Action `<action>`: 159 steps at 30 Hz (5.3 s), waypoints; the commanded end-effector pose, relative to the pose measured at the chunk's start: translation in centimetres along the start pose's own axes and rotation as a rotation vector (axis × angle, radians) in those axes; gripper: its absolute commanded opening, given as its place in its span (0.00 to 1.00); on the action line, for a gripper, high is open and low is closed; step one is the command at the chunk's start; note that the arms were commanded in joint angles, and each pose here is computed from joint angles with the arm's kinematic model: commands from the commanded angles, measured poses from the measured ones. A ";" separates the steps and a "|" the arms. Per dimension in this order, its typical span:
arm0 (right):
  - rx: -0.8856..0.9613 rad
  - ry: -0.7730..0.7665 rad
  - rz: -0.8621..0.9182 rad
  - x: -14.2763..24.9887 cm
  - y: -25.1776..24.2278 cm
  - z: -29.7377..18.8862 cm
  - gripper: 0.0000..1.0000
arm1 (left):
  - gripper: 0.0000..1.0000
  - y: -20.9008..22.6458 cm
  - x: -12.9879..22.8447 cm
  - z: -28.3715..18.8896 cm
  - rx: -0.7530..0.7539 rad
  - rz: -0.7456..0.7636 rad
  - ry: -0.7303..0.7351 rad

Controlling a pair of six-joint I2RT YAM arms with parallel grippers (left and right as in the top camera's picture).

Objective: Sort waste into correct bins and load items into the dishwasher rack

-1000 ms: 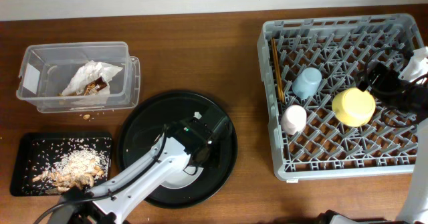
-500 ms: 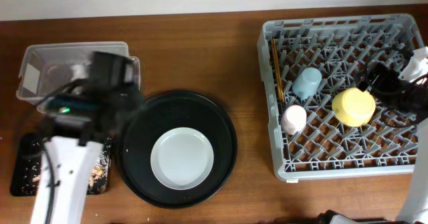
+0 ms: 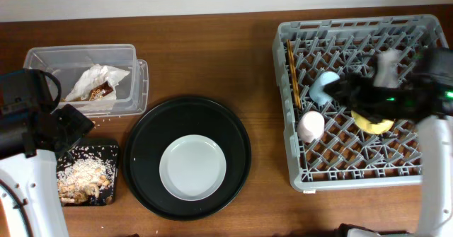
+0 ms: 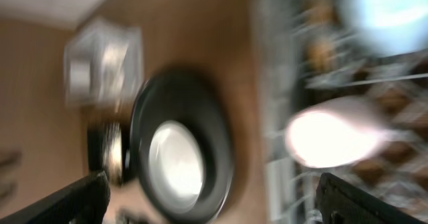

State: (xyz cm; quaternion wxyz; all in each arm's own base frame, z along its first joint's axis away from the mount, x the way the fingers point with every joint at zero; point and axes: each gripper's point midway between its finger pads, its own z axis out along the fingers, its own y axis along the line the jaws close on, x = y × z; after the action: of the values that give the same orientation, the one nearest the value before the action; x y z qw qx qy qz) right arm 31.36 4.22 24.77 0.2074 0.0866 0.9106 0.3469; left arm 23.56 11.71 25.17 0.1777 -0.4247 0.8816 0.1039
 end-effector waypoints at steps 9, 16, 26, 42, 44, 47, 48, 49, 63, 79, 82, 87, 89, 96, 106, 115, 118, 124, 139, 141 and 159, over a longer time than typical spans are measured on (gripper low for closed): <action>0.437 0.209 -0.320 12.0 8.3 18.6 0.94 | 0.99 0.0 -0.2 -0.6 0.016 0.000 -0.014; 0.519 0.328 -0.348 15.4 4.8 26.2 0.96 | 0.99 0.0 -0.2 -0.6 0.016 0.000 -0.014; 0.477 0.325 -0.387 16.5 5.8 28.1 0.87 | 0.99 0.0 -0.2 -0.6 0.016 0.000 -0.014; 0.527 0.446 -0.295 19.7 3.1 30.1 0.15 | 0.99 0.0 -0.2 -0.6 0.016 0.000 -0.014; 0.532 0.452 -0.293 19.6 3.2 29.8 0.05 | 0.99 0.0 -0.2 -0.6 0.016 0.000 -0.014; 0.550 0.450 -0.269 18.4 3.5 28.6 0.04 | 0.99 0.0 -0.2 -0.6 0.016 0.000 -0.015; 0.557 0.443 -0.257 17.6 3.6 28.0 0.04 | 0.99 0.0 -0.2 -0.6 0.016 0.000 -0.014; 0.561 0.431 -0.243 16.7 3.8 27.3 0.04 | 0.99 0.0 -0.2 -0.6 0.016 0.000 -0.014; 0.874 -0.225 0.042 -8.7 -4.1 4.5 0.04 | 0.99 0.0 -0.2 -0.6 0.016 0.000 -0.014; 1.190 -0.470 -0.013 -14.2 -8.5 4.5 0.04 | 0.99 0.0 -0.2 -0.6 0.016 0.000 -0.014; 1.198 -0.472 -0.076 -13.8 -6.8 6.2 0.04 | 0.99 0.0 -0.2 -0.6 0.016 0.000 -0.014; 1.211 -0.449 -0.134 -12.6 -5.3 6.6 0.51 | 0.99 0.0 -0.2 -0.6 0.016 0.000 -0.014; 1.190 -0.441 -0.144 -12.1 -4.3 6.1 0.56 | 0.99 0.0 -0.2 -0.6 0.016 0.000 -0.014; 0.858 -0.549 -0.099 -10.2 3.3 -1.6 0.77 | 0.99 0.0 -0.2 -0.6 0.016 0.000 -0.014; 0.401 -0.274 0.195 -15.6 -7.8 4.0 0.04 | 0.99 0.0 -0.2 -0.6 0.016 -0.001 -0.014; -0.049 -0.098 0.035 -14.6 -1.9 8.1 0.04 | 0.99 0.0 -0.2 -0.6 0.016 0.000 -0.014; -0.063 -0.115 0.016 -14.2 -0.2 6.3 0.04 | 0.99 0.0 -0.2 -0.6 0.016 -0.001 -0.014; 0.230 -0.228 -0.128 -9.0 3.0 -3.2 0.04 | 0.99 0.0 -0.2 -0.6 0.016 0.000 -0.014; 0.441 -0.127 -0.163 11.8 -0.6 -6.2 0.99 | 0.99 0.0 -0.2 -0.6 0.016 0.000 -0.014; 0.445 -0.107 -0.156 12.1 -1.0 -5.7 0.99 | 0.99 0.0 -0.2 -0.6 0.016 0.000 -0.014; 0.503 0.146 -0.095 8.3 -4.6 2.1 0.99 | 0.99 0.0 -0.2 -0.6 0.016 -0.001 -0.014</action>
State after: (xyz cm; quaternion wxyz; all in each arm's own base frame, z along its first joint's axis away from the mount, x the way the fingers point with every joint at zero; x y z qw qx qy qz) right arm 24.34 4.20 18.50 0.1444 0.0859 0.9803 0.1042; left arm 23.61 11.61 25.29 0.1797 -0.4245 0.8817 0.1002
